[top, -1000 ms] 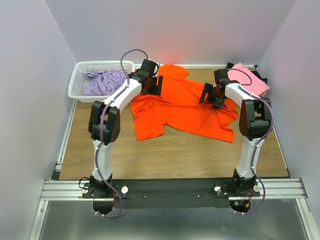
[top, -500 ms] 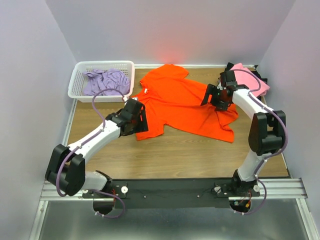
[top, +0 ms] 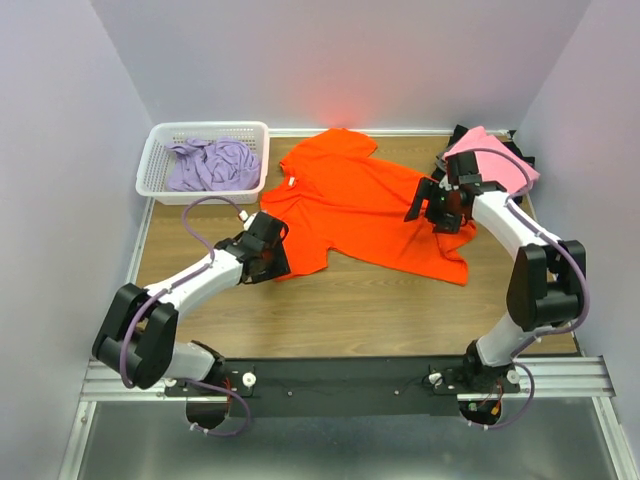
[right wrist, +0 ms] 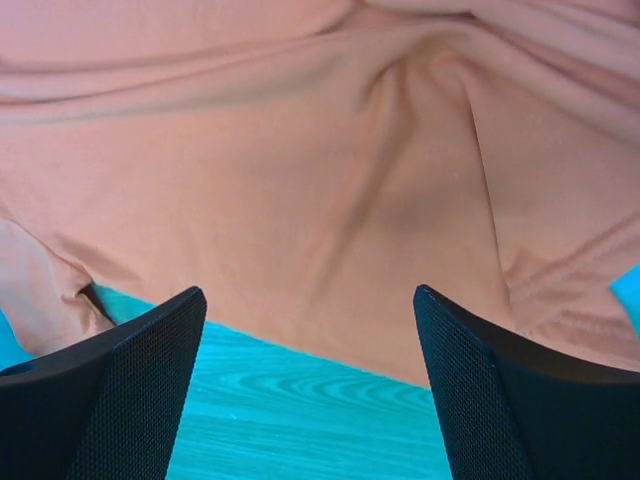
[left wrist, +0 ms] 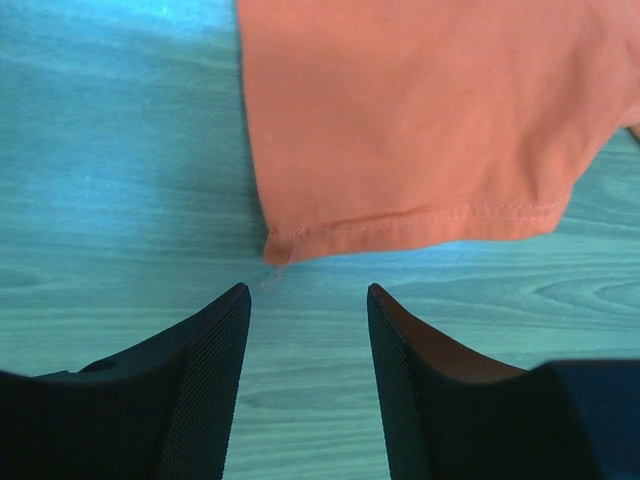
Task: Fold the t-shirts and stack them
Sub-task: Flatten the tshirt out
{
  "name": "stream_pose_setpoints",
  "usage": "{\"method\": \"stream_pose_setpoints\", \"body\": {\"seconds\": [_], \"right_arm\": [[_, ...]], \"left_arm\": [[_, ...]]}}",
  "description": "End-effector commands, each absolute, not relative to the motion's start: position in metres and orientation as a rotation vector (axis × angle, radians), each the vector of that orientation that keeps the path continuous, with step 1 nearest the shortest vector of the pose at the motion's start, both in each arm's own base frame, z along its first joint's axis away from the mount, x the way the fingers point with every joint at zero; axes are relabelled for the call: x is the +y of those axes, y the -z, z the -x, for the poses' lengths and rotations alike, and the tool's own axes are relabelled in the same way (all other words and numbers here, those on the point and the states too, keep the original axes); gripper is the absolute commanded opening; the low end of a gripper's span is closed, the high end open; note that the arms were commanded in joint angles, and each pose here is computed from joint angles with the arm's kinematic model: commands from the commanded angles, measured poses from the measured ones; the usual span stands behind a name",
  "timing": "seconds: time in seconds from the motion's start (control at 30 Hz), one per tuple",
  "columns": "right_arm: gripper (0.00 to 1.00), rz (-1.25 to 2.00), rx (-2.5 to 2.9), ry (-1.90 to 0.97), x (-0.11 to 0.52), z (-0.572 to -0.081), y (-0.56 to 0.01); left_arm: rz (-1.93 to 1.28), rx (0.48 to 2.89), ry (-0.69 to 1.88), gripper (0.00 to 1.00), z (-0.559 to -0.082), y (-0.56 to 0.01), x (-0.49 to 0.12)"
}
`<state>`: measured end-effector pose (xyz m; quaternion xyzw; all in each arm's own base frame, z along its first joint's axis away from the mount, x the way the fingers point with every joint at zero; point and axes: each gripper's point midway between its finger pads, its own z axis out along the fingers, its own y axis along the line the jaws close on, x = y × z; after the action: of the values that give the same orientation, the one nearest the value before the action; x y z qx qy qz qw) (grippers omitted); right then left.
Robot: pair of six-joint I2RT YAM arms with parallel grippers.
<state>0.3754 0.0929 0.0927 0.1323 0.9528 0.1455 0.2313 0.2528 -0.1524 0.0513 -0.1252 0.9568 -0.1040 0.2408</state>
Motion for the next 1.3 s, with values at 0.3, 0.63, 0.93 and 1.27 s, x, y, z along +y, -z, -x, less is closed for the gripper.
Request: {"method": "stream_pose_setpoints", "body": {"seconds": [0.3, 0.63, 0.93, 1.27], "right_arm": [[0.91, -0.465, 2.606, -0.351, 0.074, -0.334, -0.093], [0.91, -0.664, 2.585, -0.276, 0.044, -0.313, -0.082], [0.92, -0.948, 2.56, -0.152, -0.017, -0.284, -0.056], [0.84, -1.103, 2.564, -0.087, -0.046, -0.264, -0.038]], "left_arm": [[0.368, 2.573, 0.245, 0.54, -0.277, -0.04, -0.142], [0.324, 2.635, 0.257, 0.38, -0.269, -0.016, -0.145], [0.303, 2.66, 0.274, 0.03, -0.26, -0.006, -0.145], [0.262, 2.605, 0.332, 0.0, -0.272, -0.031, -0.154]]}}
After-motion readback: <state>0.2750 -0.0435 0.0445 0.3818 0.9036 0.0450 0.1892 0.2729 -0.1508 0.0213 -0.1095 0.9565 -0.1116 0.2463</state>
